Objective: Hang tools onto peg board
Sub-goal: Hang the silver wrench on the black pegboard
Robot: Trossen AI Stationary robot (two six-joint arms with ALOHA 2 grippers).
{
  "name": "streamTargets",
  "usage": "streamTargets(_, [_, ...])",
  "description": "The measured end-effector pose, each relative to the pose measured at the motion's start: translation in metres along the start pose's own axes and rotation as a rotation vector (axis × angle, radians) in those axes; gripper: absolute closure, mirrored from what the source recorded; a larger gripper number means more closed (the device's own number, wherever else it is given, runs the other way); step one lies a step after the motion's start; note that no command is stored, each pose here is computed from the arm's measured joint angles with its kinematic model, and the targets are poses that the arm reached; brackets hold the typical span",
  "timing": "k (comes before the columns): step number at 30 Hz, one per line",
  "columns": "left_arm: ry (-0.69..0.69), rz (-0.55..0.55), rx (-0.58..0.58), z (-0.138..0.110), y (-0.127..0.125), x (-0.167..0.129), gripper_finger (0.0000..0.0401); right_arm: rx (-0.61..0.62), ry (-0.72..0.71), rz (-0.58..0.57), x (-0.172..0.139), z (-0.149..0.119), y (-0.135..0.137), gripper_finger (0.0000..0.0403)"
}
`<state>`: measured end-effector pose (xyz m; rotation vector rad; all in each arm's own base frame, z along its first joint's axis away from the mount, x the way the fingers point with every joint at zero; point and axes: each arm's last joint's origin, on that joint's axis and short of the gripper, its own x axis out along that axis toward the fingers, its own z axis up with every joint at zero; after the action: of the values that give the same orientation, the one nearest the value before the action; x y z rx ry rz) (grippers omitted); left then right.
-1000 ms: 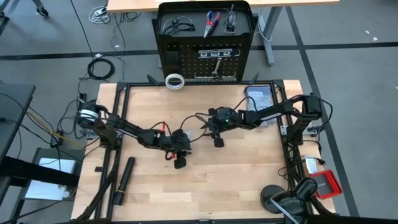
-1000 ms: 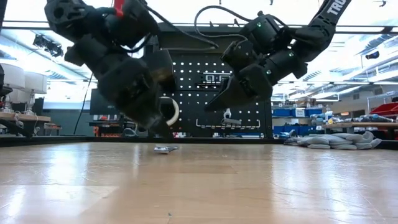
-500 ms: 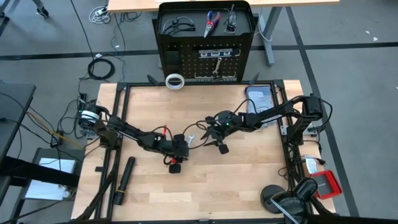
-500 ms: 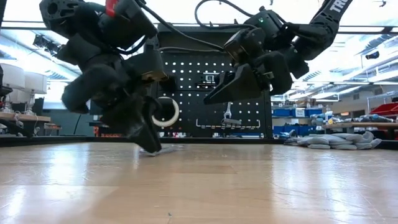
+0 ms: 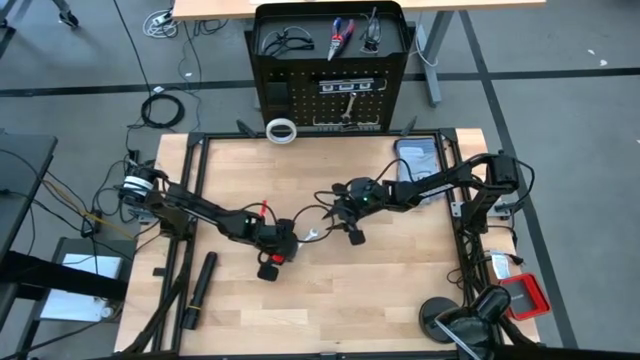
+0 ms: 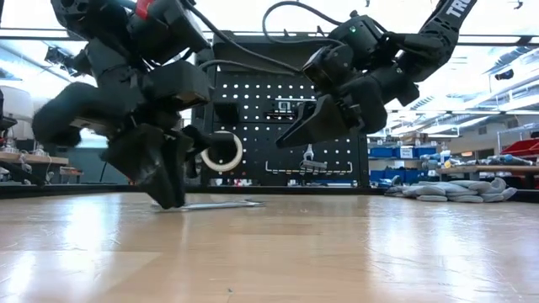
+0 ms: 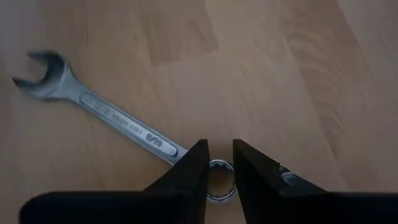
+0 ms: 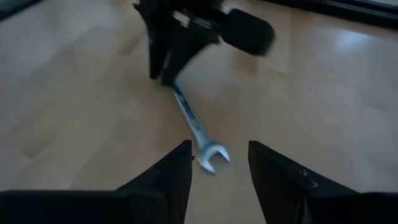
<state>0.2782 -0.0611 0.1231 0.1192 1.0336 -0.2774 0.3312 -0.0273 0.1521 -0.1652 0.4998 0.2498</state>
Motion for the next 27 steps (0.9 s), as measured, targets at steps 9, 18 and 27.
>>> streamTargets(9, [-0.036,0.048,-0.178,0.016,-0.003,-0.034,0.0323,0.034,0.005,-0.067,0.000,0.001,-0.002,0.0238])
streamTargets(18, [-0.039,0.099,-0.397,0.015,-0.015,-0.036,0.0325,0.030,0.006,-0.093,-0.001,0.001,-0.004,0.0240])
streamTargets(27, [0.000,0.178,-0.519,0.007,-0.029,-0.035,0.0353,-0.011,-0.001,-0.093,0.000,0.002,-0.004,0.0240])
